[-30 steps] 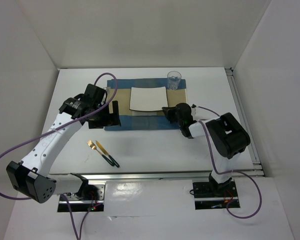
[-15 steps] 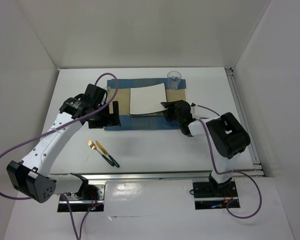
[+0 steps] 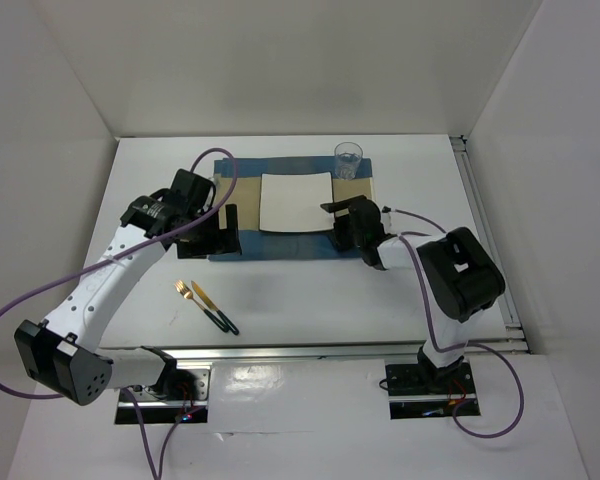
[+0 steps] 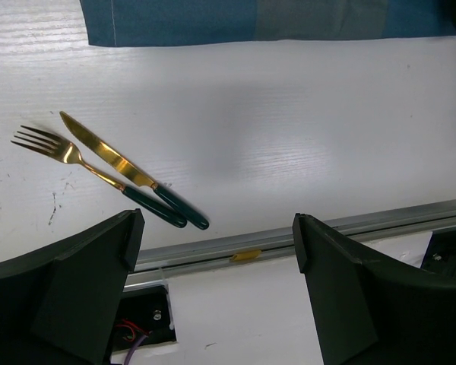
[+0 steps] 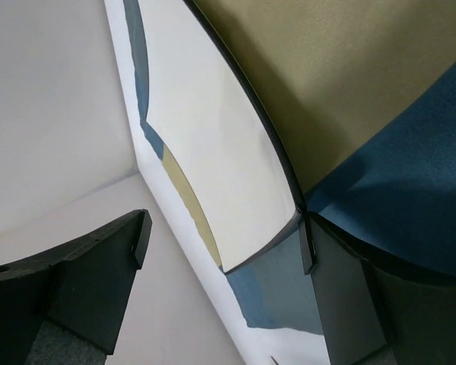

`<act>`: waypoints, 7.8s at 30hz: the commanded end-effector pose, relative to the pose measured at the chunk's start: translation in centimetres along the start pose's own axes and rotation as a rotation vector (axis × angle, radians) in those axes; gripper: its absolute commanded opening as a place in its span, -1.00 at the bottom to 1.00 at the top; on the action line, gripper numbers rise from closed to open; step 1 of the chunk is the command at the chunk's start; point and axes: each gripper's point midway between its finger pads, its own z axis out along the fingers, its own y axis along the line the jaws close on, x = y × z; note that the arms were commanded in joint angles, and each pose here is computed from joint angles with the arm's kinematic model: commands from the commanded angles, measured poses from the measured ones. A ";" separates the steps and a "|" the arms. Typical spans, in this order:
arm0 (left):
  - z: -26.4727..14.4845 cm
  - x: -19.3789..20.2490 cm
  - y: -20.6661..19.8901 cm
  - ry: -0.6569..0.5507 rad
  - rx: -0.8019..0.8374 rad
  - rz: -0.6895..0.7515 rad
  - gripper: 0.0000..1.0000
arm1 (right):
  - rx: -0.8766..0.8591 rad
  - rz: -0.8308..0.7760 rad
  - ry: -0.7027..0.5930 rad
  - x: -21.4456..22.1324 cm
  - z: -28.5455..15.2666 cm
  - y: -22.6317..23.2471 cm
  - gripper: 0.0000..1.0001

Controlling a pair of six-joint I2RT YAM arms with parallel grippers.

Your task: Set the dinner table for one person

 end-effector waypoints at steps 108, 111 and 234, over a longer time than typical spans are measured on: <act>10.1 14.6 10.1 0.112 -0.406 -0.771 -0.60 | 0.036 -0.943 0.226 0.5 -12.9 1.3 -0.08; 8.7 13.3 10.0 0.070 -0.401 -0.778 -0.91 | 0.036 -0.943 0.226 0.5 -12.9 1.3 -0.08; -3.9 -15.7 11.5 -0.367 -0.156 -0.423 0.38 | -0.236 -1.869 0.917 33.3 -12.8 -9.9 0.36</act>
